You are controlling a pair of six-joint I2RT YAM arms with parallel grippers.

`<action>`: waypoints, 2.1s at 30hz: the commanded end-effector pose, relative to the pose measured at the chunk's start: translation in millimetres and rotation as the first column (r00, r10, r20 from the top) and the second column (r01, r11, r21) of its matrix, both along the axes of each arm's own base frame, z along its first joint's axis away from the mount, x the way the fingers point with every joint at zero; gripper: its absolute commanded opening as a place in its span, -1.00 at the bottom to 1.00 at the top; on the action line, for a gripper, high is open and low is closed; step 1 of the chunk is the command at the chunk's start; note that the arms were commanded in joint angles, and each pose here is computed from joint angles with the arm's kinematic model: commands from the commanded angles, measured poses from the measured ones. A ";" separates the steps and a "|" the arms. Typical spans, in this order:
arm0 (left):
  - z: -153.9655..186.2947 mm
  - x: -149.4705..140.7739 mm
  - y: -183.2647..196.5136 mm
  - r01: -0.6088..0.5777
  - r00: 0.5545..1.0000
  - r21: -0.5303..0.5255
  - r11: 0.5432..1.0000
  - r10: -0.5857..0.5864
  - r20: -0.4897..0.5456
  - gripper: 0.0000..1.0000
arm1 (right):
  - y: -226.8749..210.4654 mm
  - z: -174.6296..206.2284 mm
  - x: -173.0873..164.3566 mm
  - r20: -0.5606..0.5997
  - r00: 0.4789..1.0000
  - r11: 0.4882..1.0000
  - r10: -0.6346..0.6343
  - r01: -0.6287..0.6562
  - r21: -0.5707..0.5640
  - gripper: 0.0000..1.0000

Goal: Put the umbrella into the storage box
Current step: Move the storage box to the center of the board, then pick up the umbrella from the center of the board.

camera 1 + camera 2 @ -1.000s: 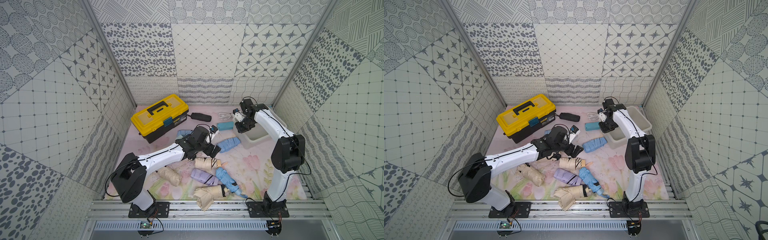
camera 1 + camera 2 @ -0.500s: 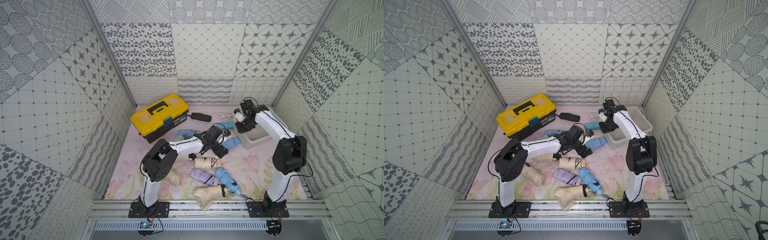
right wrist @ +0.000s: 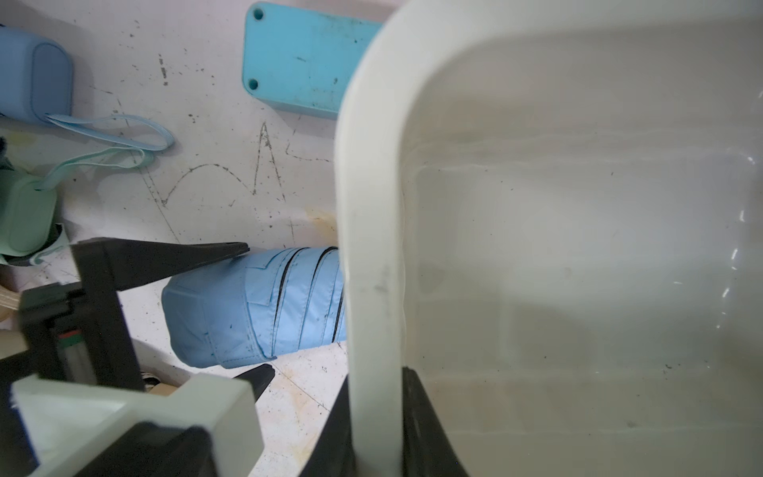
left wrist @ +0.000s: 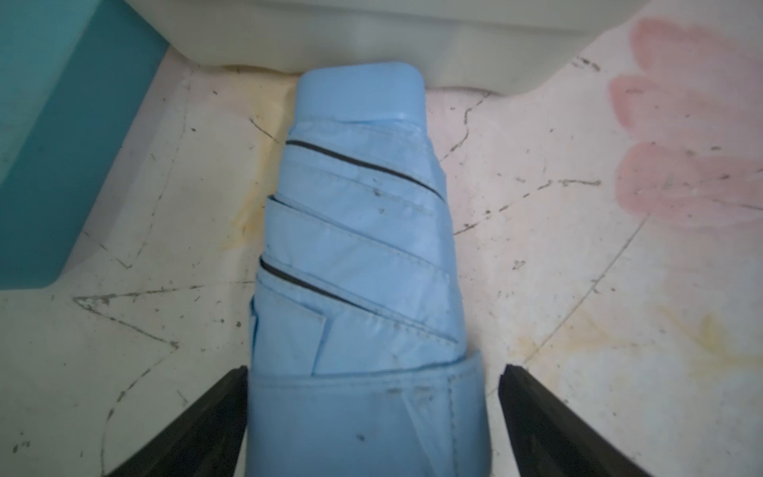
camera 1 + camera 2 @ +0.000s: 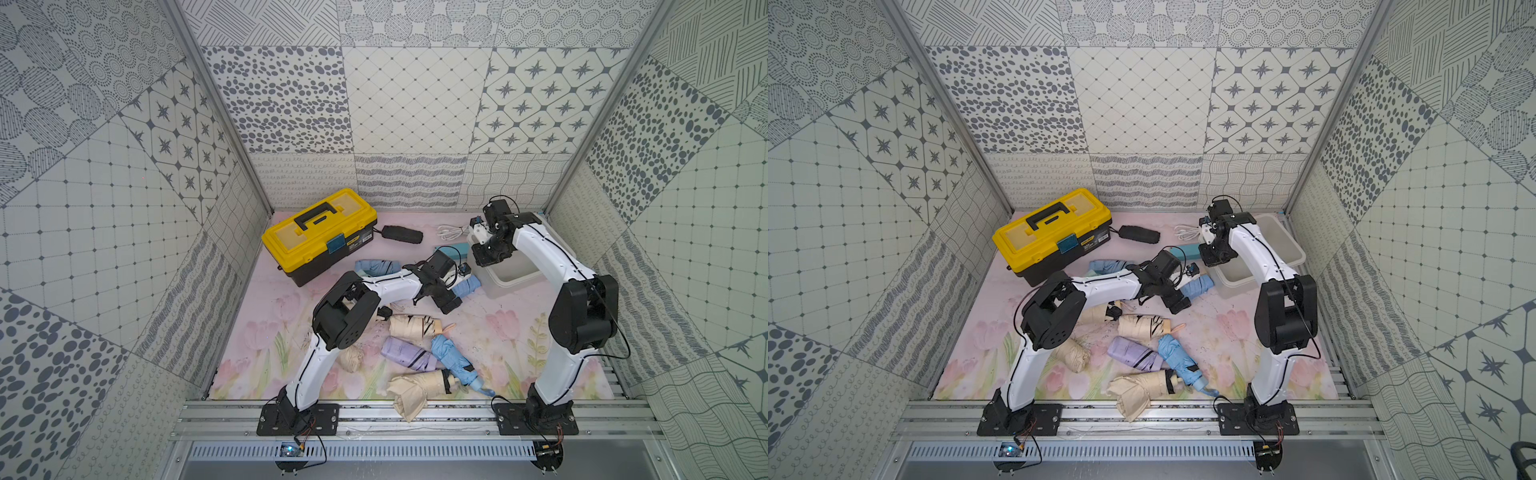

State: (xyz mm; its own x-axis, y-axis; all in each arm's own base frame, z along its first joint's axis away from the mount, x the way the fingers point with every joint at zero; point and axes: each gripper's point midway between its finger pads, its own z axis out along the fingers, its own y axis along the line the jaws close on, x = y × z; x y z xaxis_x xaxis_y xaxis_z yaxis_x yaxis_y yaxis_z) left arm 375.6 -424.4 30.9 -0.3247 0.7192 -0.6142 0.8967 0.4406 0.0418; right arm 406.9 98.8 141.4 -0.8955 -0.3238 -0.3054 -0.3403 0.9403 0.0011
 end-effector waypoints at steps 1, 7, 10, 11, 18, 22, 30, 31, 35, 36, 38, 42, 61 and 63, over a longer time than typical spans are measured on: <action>-14.8 0.0 5.4 0.069 0.997 0.097 0.993 -0.072 0.032 0.77 | 3.5 19.9 0.7 0.058 0.998 0.999 -0.015 0.012 0.045 -0.59; -22.4 0.6 7.8 0.103 0.993 0.131 0.986 -0.110 0.049 0.43 | 1.0 19.2 -1.1 0.059 0.998 0.999 -0.026 0.023 0.047 -0.61; -21.5 0.4 9.0 0.119 0.990 0.137 0.983 -0.127 0.054 0.26 | 1.2 18.7 -2.5 0.057 0.998 0.998 -0.027 0.024 0.051 -0.61; -21.2 0.0 10.3 0.126 0.989 0.140 0.982 -0.135 0.053 0.21 | 1.0 18.8 -2.5 0.058 0.998 0.998 -0.028 0.025 0.050 -0.60; 2.1 -0.2 28.1 0.132 0.987 0.125 0.983 -0.143 0.078 -0.07 | 6.1 21.9 -0.9 0.069 0.997 0.996 -0.030 0.024 0.082 -0.61; 33.3 -10.6 48.0 0.136 0.981 0.104 0.985 -0.148 0.122 -0.13 | 10.0 22.4 -0.7 0.071 0.997 0.994 -0.032 0.024 0.108 -0.61; 104.4 -32.2 100.4 0.033 0.976 0.006 0.999 -0.034 0.216 -0.15 | 22.8 20.1 -0.9 0.070 0.997 0.987 -0.035 0.024 0.158 -0.62; 114.4 -32.4 109.0 -0.011 0.976 -0.030 0.999 0.017 0.215 -0.15 | 26.2 19.2 -1.5 0.067 0.997 0.987 -0.033 0.022 0.160 -0.62; 148.6 -41.3 139.4 -0.164 0.959 -0.174 0.971 0.198 0.202 -0.13 | 41.1 16.4 -7.1 0.049 0.997 0.985 -0.063 0.054 0.163 -0.68; 153.8 -44.7 145.5 -0.189 0.953 -0.197 0.962 0.228 0.198 -0.13 | 45.0 16.3 -9.4 0.041 0.996 0.983 -0.079 0.071 0.170 -0.70; 167.8 -52.5 159.0 -0.242 0.935 -0.242 0.940 0.292 0.201 -0.14 | 56.1 14.2 -13.4 0.023 0.993 0.974 -0.114 0.108 0.198 -0.74; 196.1 -63.2 185.7 -0.358 0.875 -0.364 0.860 0.445 0.189 -0.14 | 77.0 5.4 -20.8 -0.022 0.991 0.967 -0.135 0.136 0.214 -0.75; 238.0 -89.6 209.8 -0.514 0.789 -0.608 0.605 0.612 -0.057 -0.15 | 160.7 5.0 -15.8 -0.042 0.997 0.939 -0.066 0.077 0.335 -0.03; 243.9 -88.0 207.8 -0.516 0.784 -0.639 0.570 0.615 -0.083 -0.15 | 157.8 18.3 -14.2 0.001 0.998 0.940 -0.069 0.065 0.336 0.19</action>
